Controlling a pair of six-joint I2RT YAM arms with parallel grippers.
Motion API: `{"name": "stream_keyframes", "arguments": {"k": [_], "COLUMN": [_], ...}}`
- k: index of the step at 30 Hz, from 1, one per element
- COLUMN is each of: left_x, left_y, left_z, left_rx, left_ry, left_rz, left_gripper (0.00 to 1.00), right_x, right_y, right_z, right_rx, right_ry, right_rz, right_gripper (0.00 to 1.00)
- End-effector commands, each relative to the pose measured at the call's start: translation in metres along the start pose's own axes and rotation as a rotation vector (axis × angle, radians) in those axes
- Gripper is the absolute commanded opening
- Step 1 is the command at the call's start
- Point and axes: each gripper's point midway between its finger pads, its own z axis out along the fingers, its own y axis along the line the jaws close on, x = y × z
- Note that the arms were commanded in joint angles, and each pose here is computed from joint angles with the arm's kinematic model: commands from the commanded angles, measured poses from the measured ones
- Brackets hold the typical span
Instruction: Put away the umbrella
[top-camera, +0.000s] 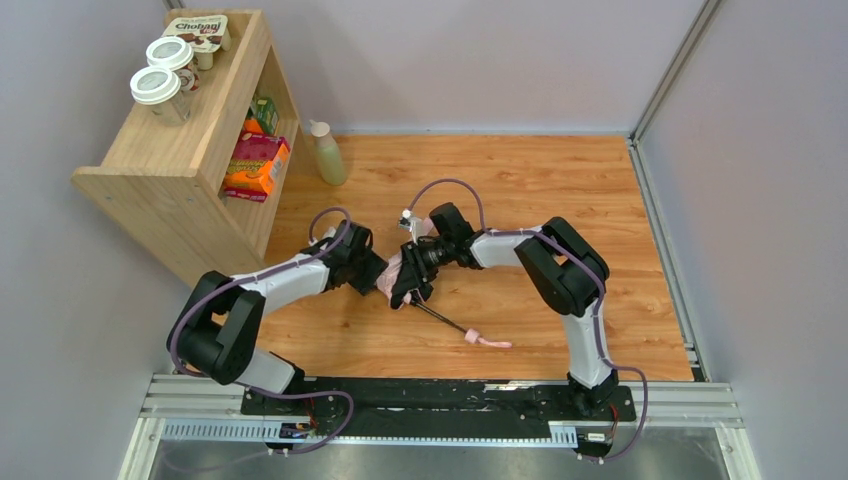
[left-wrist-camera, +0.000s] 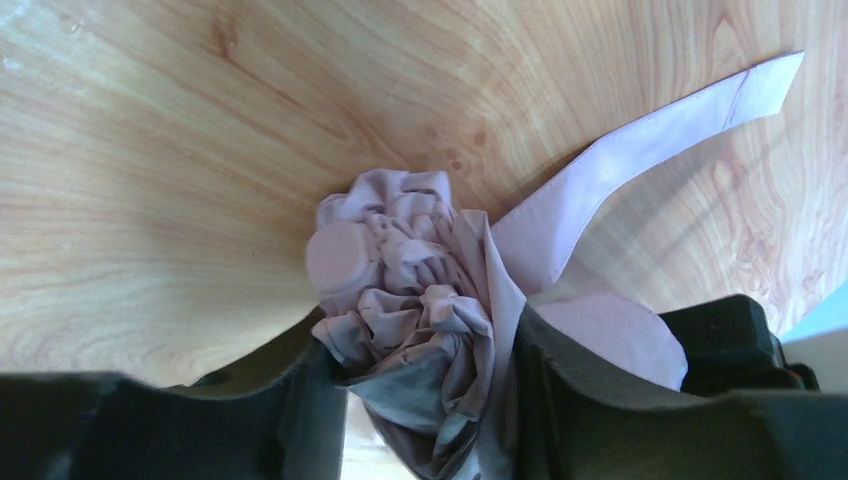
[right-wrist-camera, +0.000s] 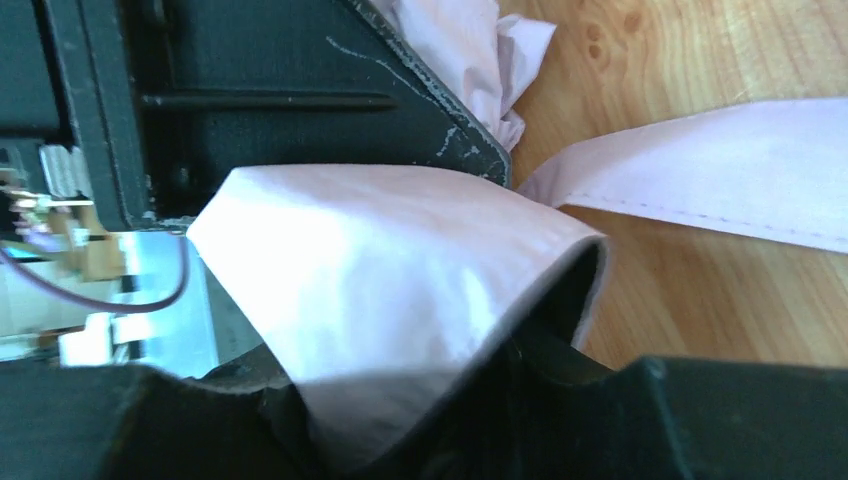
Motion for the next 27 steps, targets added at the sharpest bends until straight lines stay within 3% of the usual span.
{"name": "stream_keyframes", "arguments": {"k": [1, 3, 5, 7, 8, 11, 14, 16, 20, 27], "left_x": [0.014, 0.015, 0.015, 0.016, 0.017, 0.017, 0.019, 0.021, 0.031, 0.034], "left_y": [0.058, 0.063, 0.066, 0.069, 0.07, 0.07, 0.069, 0.069, 0.069, 0.062], "left_z": [0.009, 0.01, 0.009, 0.008, 0.007, 0.005, -0.002, -0.006, -0.008, -0.009], "left_rx": [-0.15, -0.138, -0.146, -0.158, -0.154, -0.159, -0.203, -0.244, -0.321, -0.359], "left_ry": [0.028, 0.019, 0.019, 0.023, 0.026, 0.03, 0.048, 0.074, 0.164, 0.201], "left_rz": [0.041, 0.025, 0.023, 0.013, 0.009, -0.014, -0.027, -0.034, -0.067, -0.083], "left_gripper": [0.32, 0.12, 0.0, 0.0, 0.0, 0.0, 0.0, 0.0, 0.0, 0.0], "right_x": [0.046, 0.041, 0.035, 0.026, 0.02, 0.003, -0.02, -0.027, -0.022, -0.016], "right_y": [-0.034, -0.033, -0.031, -0.03, -0.028, -0.022, 0.0, 0.007, 0.026, 0.024], "right_z": [-0.007, -0.008, -0.012, -0.017, -0.022, -0.039, -0.059, -0.065, -0.049, -0.017], "right_rx": [0.043, 0.054, 0.077, 0.122, 0.156, 0.291, 0.388, 0.493, 0.61, 0.857], "right_ry": [0.137, 0.124, 0.11, 0.089, 0.081, 0.046, -0.043, -0.08, -0.078, -0.094], "right_rz": [0.327, 0.323, 0.304, 0.279, 0.249, 0.15, -0.004, -0.113, -0.327, -0.584], "right_gripper": [0.0, 0.0, 0.0, 0.0, 0.05, 0.55, 0.83, 0.94, 1.0, 0.98]}}
